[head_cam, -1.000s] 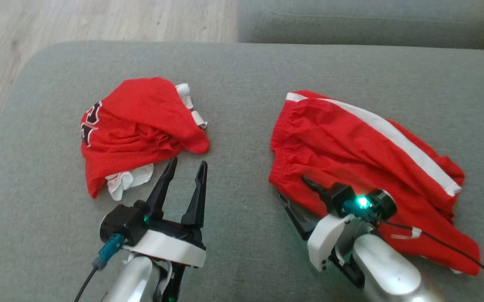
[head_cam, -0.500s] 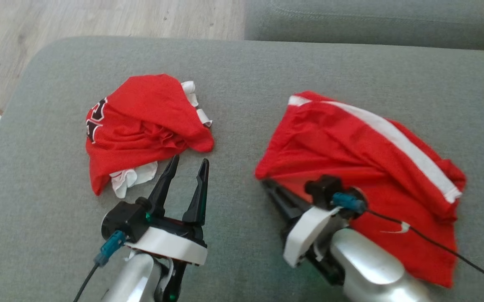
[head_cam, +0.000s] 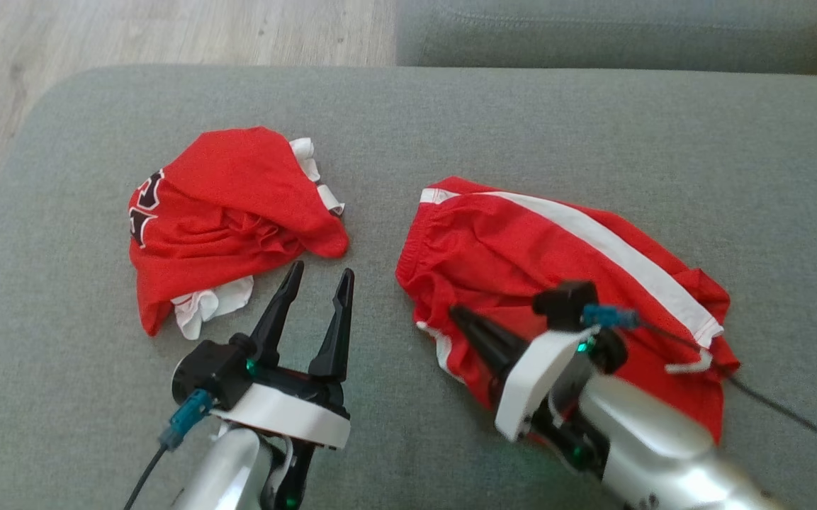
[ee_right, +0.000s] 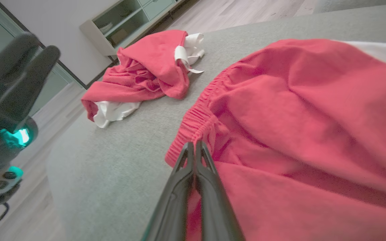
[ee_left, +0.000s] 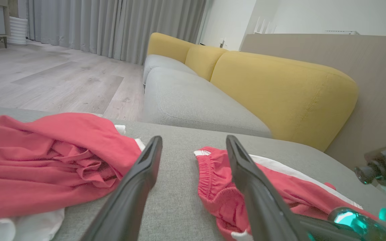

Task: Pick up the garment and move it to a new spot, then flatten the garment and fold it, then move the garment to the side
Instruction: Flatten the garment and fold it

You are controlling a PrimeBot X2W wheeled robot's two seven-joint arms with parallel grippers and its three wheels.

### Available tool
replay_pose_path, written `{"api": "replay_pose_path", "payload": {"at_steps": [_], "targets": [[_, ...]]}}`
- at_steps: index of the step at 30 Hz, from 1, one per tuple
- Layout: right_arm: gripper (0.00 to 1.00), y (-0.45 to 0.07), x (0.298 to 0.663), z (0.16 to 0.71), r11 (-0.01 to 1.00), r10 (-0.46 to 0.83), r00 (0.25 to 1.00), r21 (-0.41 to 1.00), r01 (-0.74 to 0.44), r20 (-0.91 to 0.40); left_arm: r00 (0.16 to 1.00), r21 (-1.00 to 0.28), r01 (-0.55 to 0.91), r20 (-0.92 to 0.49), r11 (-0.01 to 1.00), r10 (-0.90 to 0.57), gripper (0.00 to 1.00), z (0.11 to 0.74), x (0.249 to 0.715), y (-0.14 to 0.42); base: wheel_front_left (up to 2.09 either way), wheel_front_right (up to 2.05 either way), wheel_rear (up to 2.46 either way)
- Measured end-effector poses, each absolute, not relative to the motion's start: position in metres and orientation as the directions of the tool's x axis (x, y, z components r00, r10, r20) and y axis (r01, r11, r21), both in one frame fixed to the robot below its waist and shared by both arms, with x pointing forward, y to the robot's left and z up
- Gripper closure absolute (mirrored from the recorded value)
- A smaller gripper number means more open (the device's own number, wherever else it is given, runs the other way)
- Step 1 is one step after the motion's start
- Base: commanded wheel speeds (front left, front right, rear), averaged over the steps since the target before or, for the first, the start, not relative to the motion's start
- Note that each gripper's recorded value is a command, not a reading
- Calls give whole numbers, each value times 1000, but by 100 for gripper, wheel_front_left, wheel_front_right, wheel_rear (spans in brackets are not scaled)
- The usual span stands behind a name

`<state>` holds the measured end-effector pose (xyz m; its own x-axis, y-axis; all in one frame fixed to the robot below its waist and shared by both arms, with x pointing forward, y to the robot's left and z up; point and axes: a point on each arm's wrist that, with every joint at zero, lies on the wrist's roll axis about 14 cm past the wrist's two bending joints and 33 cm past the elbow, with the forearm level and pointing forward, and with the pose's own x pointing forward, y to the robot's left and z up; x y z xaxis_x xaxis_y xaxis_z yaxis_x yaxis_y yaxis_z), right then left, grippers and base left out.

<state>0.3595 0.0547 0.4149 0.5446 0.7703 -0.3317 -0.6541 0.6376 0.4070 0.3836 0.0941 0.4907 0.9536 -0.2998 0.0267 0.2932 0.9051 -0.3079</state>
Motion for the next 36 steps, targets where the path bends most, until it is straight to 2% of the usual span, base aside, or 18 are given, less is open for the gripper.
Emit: {"api": "replay_pose_path", "payload": {"at_steps": [3, 4, 5, 8, 12, 20, 23, 24, 28, 32, 36], "targets": [[100, 45, 380, 407, 666, 742, 555, 324, -672, -376, 954, -312, 289, 12, 905, -300, 0, 486, 385, 94, 0, 0, 0], [45, 43, 384, 406, 671, 736, 557, 308, -674, -386, 954, -312, 288, 9, 905, -300, 0, 484, 385, 94, 0, 0, 0], [0, 41, 386, 403, 677, 728, 558, 291, -676, -398, 954, -313, 287, 7, 906, -300, 0, 484, 385, 94, 0, 0, 0], [0, 37, 387, 393, 676, 715, 549, 230, -700, -433, 955, -313, 283, 2, 906, -297, 0, 482, 384, 95, 0, 0, 0], [0, 37, 386, 393, 669, 715, 560, 179, -721, -418, 954, -313, 286, 3, 906, -300, 0, 482, 384, 95, 0, 0, 0], [0, 11, 409, 434, 741, 668, 694, 163, -651, -267, 943, -300, 324, 25, 897, -332, 0, 490, 384, 86, 0, 0, 0], [0, -27, 421, 450, 805, 593, 777, 159, -571, -212, 940, -305, 332, 32, 893, -339, 0, 492, 383, 83, 0, 0, 0], [0, -27, 421, 450, 805, 593, 777, 159, -571, -212, 940, -305, 332, 32, 893, -339, 0, 492, 383, 83, 0, 0, 0], [0, -101, 423, 469, 902, 427, 894, 123, -413, -135, 933, -312, 347, 23, 884, -358, 0, 489, 375, 75, 0, 0, 0], [0, -156, 391, 462, 960, 275, 954, 93, -265, -116, 924, -311, 371, 32, 875, -381, 0, 492, 372, 67, 0, 0, 0], [0, -172, 344, 440, 980, 180, 972, 117, -163, -150, 916, -307, 393, 46, 867, -399, 0, 497, 372, 60, 0, 0, 0]]}}
